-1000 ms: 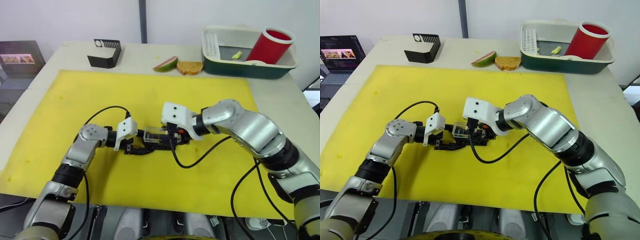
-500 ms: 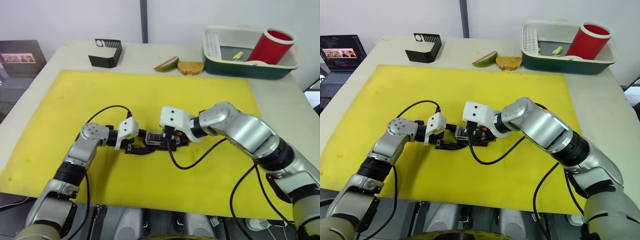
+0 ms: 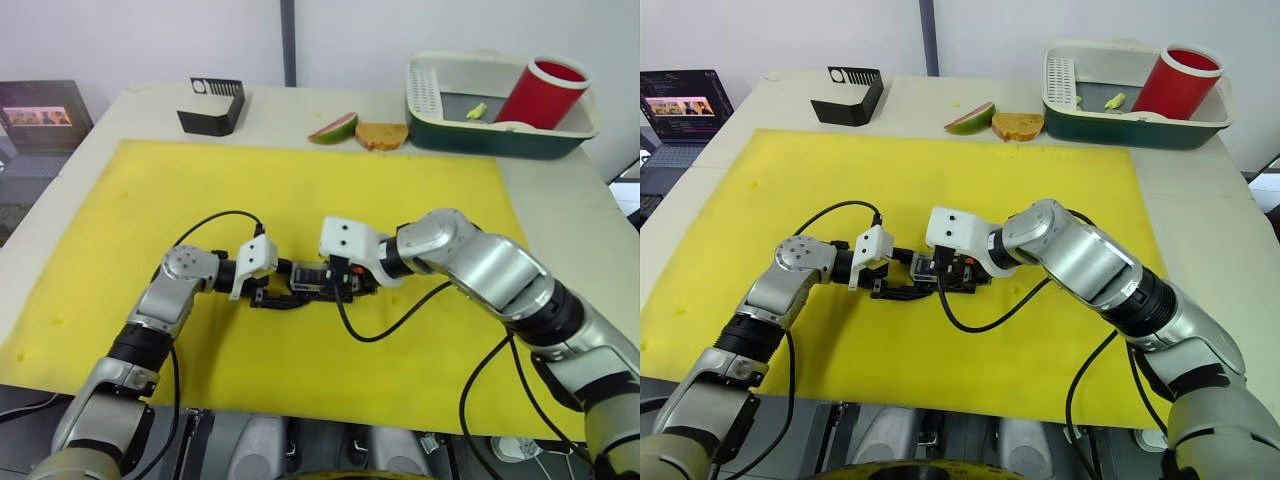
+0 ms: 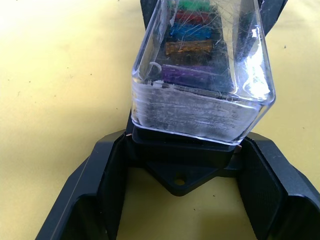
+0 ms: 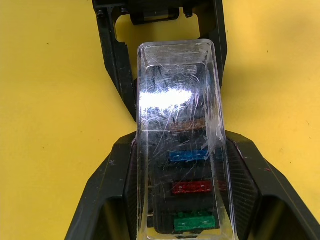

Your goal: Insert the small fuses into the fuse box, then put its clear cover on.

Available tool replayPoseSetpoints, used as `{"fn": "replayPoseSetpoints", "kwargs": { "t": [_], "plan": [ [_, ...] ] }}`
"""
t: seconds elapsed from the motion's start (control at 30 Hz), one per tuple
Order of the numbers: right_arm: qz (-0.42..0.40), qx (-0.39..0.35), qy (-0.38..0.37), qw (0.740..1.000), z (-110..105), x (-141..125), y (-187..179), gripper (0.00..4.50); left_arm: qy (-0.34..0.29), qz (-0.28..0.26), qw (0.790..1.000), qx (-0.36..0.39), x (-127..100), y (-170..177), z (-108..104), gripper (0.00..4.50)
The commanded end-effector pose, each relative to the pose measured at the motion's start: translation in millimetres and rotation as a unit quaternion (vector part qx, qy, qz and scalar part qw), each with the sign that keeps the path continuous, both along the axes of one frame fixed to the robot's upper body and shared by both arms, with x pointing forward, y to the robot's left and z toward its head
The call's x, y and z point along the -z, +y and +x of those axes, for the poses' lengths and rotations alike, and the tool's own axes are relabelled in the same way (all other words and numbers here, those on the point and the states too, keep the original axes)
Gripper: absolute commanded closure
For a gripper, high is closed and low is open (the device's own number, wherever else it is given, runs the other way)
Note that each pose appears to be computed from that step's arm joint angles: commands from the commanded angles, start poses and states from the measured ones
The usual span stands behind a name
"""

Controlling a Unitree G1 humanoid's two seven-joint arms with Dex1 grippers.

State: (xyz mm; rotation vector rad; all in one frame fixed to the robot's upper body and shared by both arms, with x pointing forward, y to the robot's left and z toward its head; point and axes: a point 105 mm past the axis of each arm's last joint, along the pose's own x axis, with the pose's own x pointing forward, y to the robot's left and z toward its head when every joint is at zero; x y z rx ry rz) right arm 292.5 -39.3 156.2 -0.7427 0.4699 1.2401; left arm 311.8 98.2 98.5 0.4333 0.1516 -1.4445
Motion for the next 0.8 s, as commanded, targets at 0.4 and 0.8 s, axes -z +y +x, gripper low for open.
{"fn": "replayPoseSetpoints", "kwargs": {
  "t": [0.4, 0.8],
  "plan": [
    [-0.02, 0.015, 0.047, 0.999, 8.4, 18.5, -15.4, 2.8, 0.001, 0.012, 1.0, 0.011, 3.8, -5.0, -3.4, 1.95],
    [-0.019, 0.009, 0.051, 0.998, 5.3, 23.5, -17.6, 1.43, 0.0, 0.014, 1.0, 0.009, 3.2, -3.9, -3.1, 1.95]
  ]
}}
